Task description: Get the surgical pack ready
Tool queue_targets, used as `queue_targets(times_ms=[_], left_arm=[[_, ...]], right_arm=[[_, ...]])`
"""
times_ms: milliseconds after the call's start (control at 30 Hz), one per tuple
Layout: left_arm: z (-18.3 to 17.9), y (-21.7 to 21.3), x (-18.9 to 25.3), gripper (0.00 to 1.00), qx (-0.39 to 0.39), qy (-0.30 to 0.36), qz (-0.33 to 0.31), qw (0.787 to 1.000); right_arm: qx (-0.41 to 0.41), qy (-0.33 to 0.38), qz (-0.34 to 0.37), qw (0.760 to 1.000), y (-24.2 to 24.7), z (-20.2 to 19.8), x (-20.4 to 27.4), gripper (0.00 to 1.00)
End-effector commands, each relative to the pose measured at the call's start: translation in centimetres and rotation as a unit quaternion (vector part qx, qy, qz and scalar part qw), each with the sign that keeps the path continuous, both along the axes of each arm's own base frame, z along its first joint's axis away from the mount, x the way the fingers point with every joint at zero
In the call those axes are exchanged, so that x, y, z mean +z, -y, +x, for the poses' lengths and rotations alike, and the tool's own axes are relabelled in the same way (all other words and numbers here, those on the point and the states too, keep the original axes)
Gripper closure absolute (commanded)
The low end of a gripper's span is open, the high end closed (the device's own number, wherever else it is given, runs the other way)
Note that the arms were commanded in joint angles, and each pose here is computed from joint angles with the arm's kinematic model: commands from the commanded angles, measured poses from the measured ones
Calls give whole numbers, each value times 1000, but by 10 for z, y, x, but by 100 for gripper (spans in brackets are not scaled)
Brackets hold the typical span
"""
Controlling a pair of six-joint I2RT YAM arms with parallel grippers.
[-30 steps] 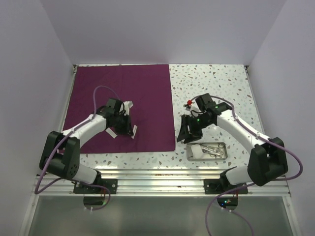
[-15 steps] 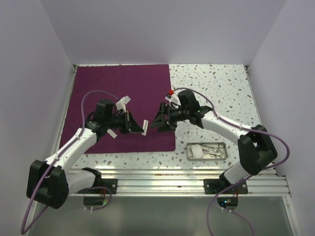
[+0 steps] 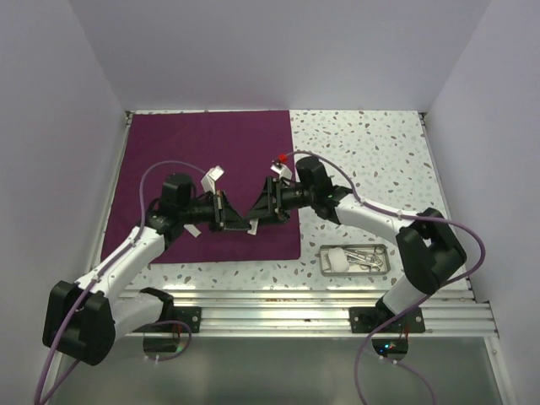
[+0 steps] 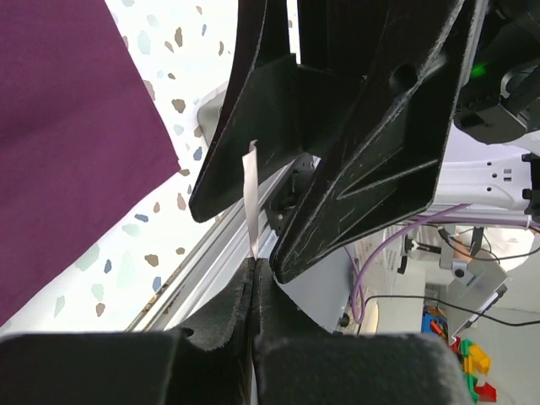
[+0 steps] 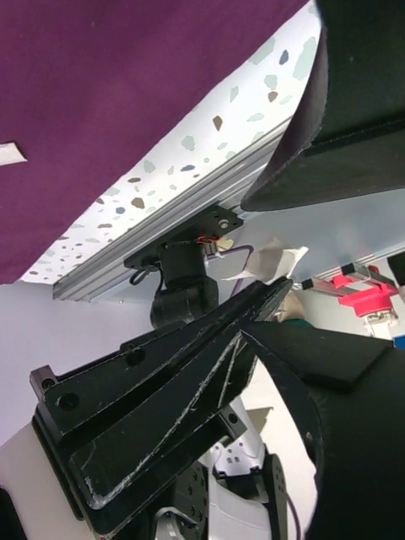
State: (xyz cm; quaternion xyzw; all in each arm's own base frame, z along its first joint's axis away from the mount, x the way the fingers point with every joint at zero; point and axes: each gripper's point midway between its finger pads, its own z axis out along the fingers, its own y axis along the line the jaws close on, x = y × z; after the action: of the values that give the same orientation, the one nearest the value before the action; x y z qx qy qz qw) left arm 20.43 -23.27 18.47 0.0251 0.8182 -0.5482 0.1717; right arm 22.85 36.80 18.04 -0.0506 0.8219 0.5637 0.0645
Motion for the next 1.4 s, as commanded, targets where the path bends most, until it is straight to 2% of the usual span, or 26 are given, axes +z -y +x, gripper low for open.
queue_targets(times_ms=[0,133,233,267,333,433,500,633,700,733,833,900,933,1000,1033,1100,1133,1233,1367], left_arm=[[-5,5,17,100,-24,23,-31,999],[-5,5,11,100,-25,16,-28,999],[-5,5,7,100,-26,10,-27,999],[-5,6,6,100,-28,8,-27,999],[-4,6,5,100,-27,7,-26,999],[-2,5,1,100,-27,5,-15,1000],[0,5,-2,92,-26,4,-9,1000],[2,3,-8,85,-27,-3,0,1000],[8,1,-11,75,-23,7,20,1000],[9,-1,-17,70,-22,5,36,999],[13,-6,-20,68,-18,3,69,997],[23,-13,-26,68,-10,18,107,994],[20,-18,-33,67,-5,4,131,991],[25,-33,-47,66,13,-2,190,982],[30,-41,-57,66,27,-1,222,975],[31,-49,-62,66,32,-9,248,968],[33,-53,-67,65,37,-10,263,964],[36,-53,-69,65,36,-9,267,963],[42,-51,-68,65,35,-5,262,964]], right_arm=[[-1,14,20,1000,-2,0,5,44],[-4,15,30,999,0,-3,8,51],[-3,13,31,999,1,-5,7,63],[-1,11,30,999,1,-5,6,71],[0,10,30,999,0,-5,6,79],[-3,11,18,1000,2,-3,5,99],[-6,12,-1,1000,7,-2,2,100],[-12,14,-13,1000,15,1,1,100],[-20,14,-21,999,21,4,1,100],[-26,4,-39,999,29,4,-6,100],[-62,-7,-110,992,54,12,-24,100],[-69,-30,-206,976,94,5,-48,100],[-93,-25,-267,959,118,10,-62,100],[-99,-62,-372,921,173,-7,-82,100],[-111,-85,-439,888,212,-18,-95,100],[-120,-100,-479,864,242,-29,-101,100],[-135,-111,-516,839,270,-39,-104,100],[-154,-128,-558,805,301,-58,-103,97],[-148,-150,-577,789,314,-70,-110,94]])
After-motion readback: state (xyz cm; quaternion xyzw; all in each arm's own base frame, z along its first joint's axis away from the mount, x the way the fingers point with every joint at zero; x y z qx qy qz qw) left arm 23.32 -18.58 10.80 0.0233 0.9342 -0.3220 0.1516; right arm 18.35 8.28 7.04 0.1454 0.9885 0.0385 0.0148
